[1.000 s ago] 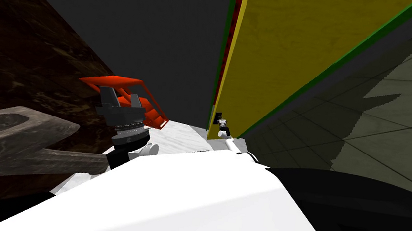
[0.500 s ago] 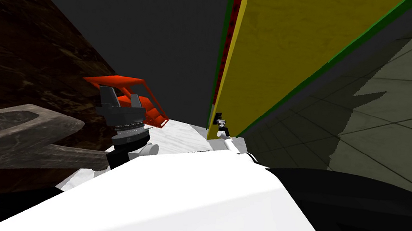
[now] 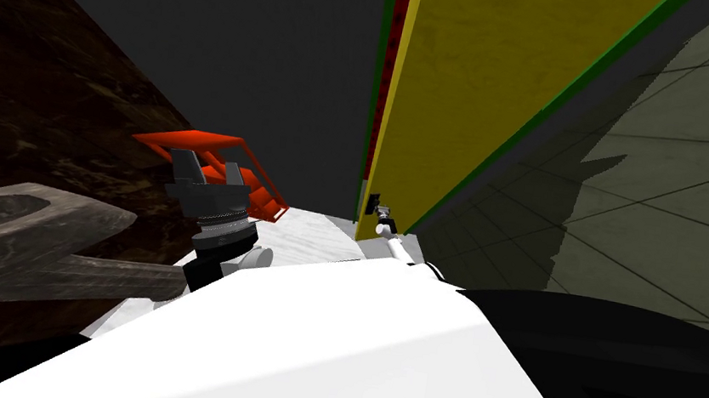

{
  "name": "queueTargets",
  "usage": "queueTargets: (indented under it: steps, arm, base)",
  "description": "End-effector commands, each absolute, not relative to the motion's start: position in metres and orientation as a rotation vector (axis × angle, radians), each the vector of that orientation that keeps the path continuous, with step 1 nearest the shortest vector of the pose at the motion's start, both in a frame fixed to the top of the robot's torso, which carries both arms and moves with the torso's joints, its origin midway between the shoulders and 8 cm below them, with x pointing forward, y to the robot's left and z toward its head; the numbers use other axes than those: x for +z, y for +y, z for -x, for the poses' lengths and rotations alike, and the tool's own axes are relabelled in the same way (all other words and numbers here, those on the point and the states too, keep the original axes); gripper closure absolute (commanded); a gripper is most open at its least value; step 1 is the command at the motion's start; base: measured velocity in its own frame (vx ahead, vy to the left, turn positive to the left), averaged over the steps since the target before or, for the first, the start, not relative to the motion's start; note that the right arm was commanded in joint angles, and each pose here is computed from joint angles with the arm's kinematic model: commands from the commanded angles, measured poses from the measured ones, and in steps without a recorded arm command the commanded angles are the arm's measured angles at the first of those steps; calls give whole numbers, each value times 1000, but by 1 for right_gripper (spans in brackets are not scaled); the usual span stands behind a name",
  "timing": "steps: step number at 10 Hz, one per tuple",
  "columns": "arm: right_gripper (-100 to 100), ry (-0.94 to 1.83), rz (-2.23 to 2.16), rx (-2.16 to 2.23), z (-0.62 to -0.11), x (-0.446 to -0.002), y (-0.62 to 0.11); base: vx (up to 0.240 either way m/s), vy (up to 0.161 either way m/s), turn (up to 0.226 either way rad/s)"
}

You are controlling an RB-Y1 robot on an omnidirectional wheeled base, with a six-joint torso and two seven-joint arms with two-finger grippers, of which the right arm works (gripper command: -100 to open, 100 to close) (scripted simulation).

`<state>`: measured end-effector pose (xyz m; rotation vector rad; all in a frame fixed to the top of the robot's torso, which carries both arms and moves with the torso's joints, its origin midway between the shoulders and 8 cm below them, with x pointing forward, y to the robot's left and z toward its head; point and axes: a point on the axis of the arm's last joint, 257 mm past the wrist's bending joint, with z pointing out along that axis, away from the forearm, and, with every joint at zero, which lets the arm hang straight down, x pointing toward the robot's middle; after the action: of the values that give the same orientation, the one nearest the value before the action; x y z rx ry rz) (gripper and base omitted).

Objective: Pull the door open

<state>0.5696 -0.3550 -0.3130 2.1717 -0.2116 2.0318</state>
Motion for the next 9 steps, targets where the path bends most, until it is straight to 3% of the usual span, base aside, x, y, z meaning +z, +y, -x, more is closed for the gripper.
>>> queueTargets:
  steps: [1, 5, 6, 9]
  arm:
    - [-100, -196, -2178, 2063, -581, -303, -343]
    - [-100, -210, -2204, 2017, -580, -309, -361]
    - [100, -210, -2204, 2017, -580, -309, -361]
    - [100, -210, -2204, 2017, -580, -309, -361]
  base:
    - [-4, 33, -32]
    - [7, 23, -29]
    - [12, -14, 9]
    - [-7, 11, 4]
